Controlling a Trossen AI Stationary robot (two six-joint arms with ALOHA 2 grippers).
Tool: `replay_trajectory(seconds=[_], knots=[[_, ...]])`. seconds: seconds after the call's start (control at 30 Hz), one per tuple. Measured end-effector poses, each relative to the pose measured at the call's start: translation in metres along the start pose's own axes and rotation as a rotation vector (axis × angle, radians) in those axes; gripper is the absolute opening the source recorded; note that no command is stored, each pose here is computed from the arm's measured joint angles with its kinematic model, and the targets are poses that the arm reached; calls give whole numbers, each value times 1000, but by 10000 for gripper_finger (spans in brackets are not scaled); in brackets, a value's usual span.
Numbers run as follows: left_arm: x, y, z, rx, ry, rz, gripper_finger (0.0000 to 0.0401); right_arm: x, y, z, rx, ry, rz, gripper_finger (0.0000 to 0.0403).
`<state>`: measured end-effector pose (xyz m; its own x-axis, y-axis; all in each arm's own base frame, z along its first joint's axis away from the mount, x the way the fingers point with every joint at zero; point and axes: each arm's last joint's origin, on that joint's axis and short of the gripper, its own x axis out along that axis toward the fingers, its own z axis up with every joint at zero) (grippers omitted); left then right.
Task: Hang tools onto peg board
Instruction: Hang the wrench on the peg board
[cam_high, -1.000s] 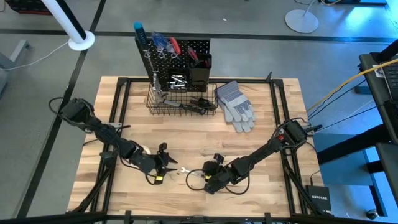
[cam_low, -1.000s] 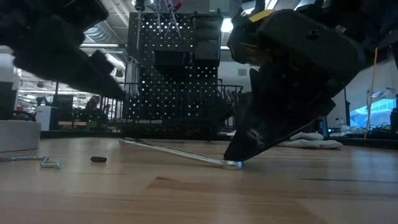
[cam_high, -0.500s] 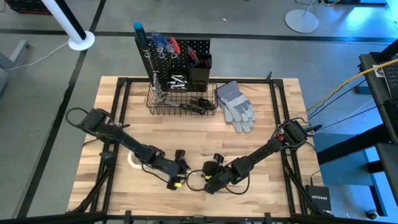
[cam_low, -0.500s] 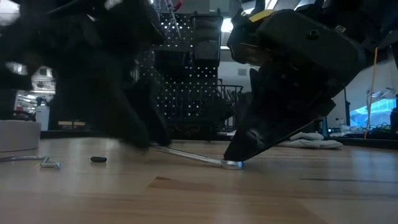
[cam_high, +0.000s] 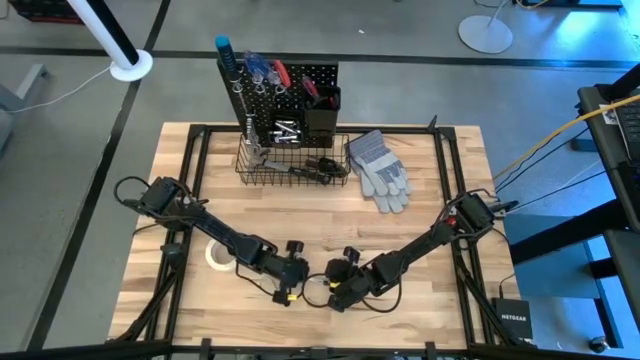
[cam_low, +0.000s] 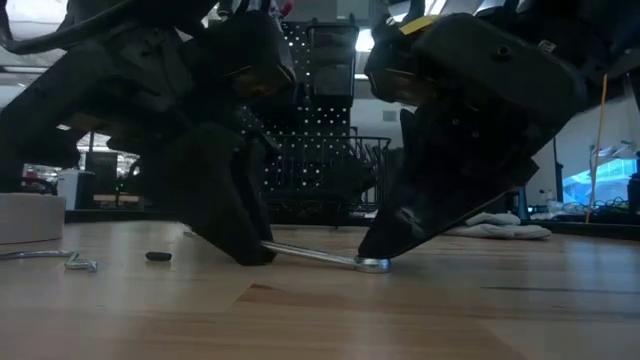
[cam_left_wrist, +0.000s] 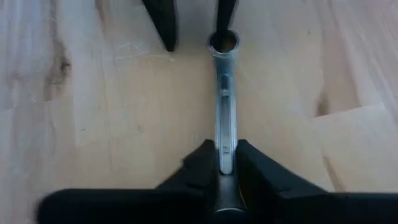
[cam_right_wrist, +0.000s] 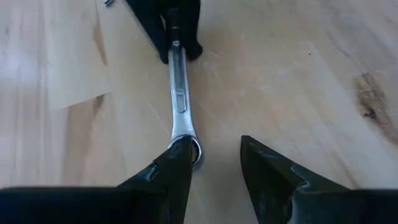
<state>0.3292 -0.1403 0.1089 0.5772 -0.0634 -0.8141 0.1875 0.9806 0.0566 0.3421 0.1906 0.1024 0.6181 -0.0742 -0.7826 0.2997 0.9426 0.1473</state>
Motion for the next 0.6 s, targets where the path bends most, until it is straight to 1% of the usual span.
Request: replay_trajectory(seconds=[0.03,0.07,0.23,0.33,0.43,0.5,0.6], knots=[[0,0,0,5,1,4,38,0,0,0,1,2,4,143],[0,0,0,11,3,4,30,0,0,0,2,3,5,143],[-1,1,0,15,-3,35,30,-7,1,5,12,2,31,143],[-7,0,0,26,10,56,30,-21,2,10,-22,0,44,143],[-23,-2,-3,47,43,126,30,-41,10,13,-56,-64,47,143],[-38,-5,-6,80,70,199,30,-55,14,12,-75,-114,8,143],[-67,-8,-5,99,57,324,30,-73,19,3,-115,-192,-82,143]])
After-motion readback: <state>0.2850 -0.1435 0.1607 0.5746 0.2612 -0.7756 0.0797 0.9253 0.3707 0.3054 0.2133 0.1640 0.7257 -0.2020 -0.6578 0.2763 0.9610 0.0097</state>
